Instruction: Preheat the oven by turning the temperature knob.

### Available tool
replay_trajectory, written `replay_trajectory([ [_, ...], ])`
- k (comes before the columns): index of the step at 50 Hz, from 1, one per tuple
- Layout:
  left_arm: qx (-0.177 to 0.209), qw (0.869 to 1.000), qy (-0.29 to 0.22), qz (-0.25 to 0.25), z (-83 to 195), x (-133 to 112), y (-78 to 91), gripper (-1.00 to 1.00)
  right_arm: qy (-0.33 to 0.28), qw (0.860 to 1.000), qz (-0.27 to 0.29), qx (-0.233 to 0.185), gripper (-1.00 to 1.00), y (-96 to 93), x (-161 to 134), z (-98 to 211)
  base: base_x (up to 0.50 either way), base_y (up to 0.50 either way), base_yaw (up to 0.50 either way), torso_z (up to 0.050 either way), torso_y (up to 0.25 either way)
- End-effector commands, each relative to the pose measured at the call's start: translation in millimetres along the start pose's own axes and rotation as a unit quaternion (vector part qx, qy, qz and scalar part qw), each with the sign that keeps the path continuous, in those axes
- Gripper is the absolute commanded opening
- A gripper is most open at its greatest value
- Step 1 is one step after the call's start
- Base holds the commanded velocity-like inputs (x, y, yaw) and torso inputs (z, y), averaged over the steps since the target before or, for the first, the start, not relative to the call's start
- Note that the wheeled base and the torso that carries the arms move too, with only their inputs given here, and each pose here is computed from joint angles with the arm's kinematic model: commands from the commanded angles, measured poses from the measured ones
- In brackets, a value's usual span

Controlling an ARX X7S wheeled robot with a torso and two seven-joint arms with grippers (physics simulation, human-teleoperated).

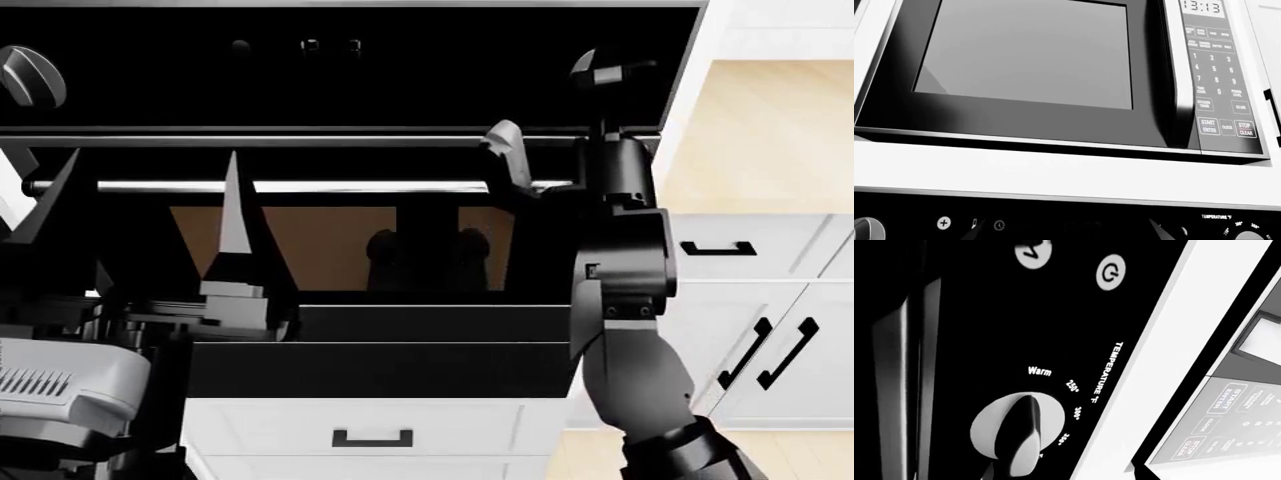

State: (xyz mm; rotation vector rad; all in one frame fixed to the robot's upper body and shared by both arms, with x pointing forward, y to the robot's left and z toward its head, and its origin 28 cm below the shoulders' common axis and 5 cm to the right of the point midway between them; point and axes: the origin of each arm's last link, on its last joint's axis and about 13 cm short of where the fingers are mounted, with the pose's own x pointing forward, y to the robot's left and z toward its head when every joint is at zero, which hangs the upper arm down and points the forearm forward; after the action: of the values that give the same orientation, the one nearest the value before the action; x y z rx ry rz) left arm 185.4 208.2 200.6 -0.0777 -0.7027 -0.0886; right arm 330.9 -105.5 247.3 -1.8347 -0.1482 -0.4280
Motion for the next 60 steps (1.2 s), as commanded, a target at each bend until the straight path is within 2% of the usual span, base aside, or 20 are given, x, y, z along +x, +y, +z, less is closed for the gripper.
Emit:
replay_trajectory([
  [1,0.001,1.000,0.001,0.000,-1.2,-0.1,-0.2,1.00,-0.005,1.000,0.002,0.001,1.00,4.7,1.6,-1.3,0.00,0.00,0.00,0.000,0.000],
  [16,0.002,1.000,0.004,-0.001,-2.6,-0.3,-0.3,1.00,0.000,1.000,0.014,0.004,1.00,19.5,8.3,0.1,0.00,0.00,0.00,0.000,0.000],
  [34,0.003,1.000,0.007,-0.004,-3.7,-1.2,-1.0,1.00,0.018,1.000,0.010,0.010,1.00,24.7,9.7,-5.6,0.00,0.00,0.00,0.000,0.000],
  [60,0.004,1.000,0.008,-0.003,-5.6,-0.9,-0.9,1.00,0.038,0.999,-0.003,0.020,1.00,15.3,14.8,-11.8,0.00,0.00,0.00,0.000,0.000],
])
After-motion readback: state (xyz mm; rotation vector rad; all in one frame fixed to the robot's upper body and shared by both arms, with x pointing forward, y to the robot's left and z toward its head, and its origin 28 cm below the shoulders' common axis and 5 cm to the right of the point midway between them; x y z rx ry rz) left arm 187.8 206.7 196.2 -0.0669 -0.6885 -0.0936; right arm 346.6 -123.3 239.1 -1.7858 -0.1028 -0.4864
